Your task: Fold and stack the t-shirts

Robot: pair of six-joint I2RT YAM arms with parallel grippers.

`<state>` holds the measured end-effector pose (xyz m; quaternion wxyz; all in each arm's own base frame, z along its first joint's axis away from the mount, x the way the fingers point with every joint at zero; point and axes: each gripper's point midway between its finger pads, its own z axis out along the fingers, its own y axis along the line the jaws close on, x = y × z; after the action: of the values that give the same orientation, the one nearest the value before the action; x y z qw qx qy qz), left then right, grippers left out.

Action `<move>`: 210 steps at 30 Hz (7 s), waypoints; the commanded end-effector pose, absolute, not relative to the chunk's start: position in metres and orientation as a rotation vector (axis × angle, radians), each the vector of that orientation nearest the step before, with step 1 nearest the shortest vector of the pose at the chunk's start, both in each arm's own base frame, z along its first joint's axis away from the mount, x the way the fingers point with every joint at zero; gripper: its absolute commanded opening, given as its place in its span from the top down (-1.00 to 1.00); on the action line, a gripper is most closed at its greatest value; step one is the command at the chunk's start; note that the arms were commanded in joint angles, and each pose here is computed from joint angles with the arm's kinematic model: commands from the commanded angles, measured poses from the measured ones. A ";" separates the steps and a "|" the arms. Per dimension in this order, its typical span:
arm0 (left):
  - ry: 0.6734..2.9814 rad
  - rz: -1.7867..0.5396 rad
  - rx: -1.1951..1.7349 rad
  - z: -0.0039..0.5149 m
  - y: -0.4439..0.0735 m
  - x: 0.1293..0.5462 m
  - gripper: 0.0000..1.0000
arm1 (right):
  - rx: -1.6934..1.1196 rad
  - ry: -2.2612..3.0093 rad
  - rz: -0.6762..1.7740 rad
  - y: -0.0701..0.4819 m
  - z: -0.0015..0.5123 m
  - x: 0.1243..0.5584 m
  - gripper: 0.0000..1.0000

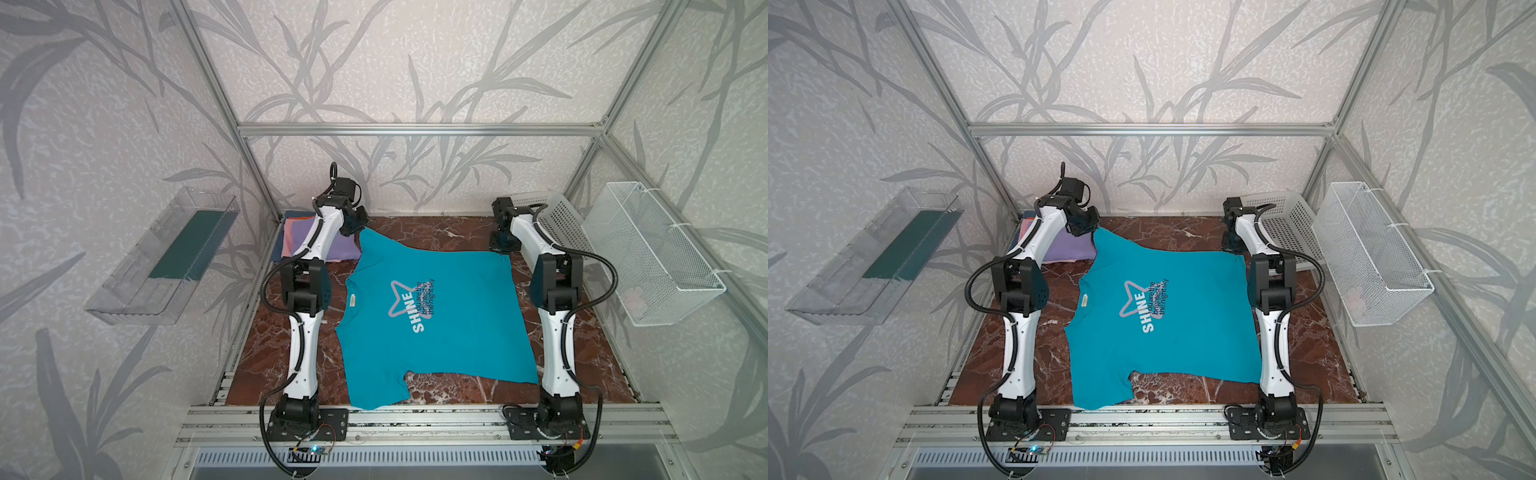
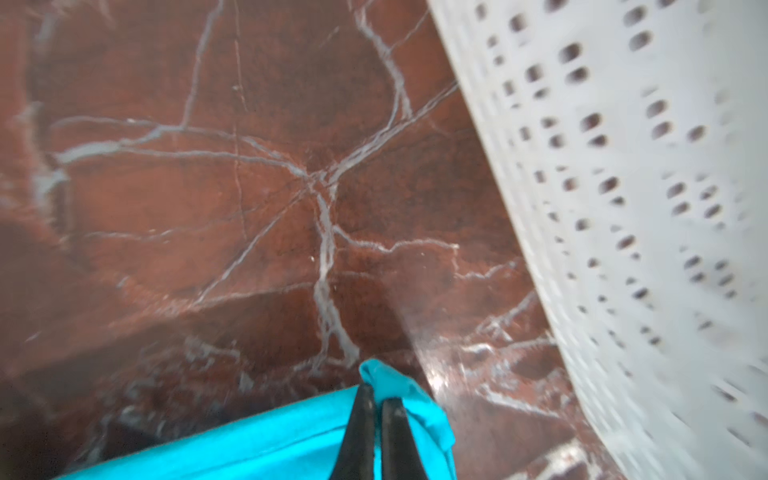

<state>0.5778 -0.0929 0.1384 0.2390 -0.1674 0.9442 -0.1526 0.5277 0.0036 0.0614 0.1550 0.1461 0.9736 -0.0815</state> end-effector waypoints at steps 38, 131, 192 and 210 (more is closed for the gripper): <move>2.766 -0.268 -0.707 0.055 -0.059 0.354 1.00 | 0.583 2.791 -0.130 -0.002 0.029 0.363 0.89; 2.942 -0.032 -0.165 0.093 -0.209 0.293 0.15 | -0.161 2.667 0.370 0.231 0.096 0.348 0.60; 2.757 -0.015 -0.585 0.074 -0.091 0.377 0.18 | 0.348 2.940 0.104 0.092 0.003 0.393 0.66; 2.844 0.010 -0.590 0.026 -0.105 0.386 0.52 | 0.344 2.946 0.097 0.093 0.000 0.395 0.66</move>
<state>0.3775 -0.1014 0.0201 0.1079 -0.1962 0.9746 0.0080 0.4138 0.0966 0.0173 0.1306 0.1212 0.9827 0.0501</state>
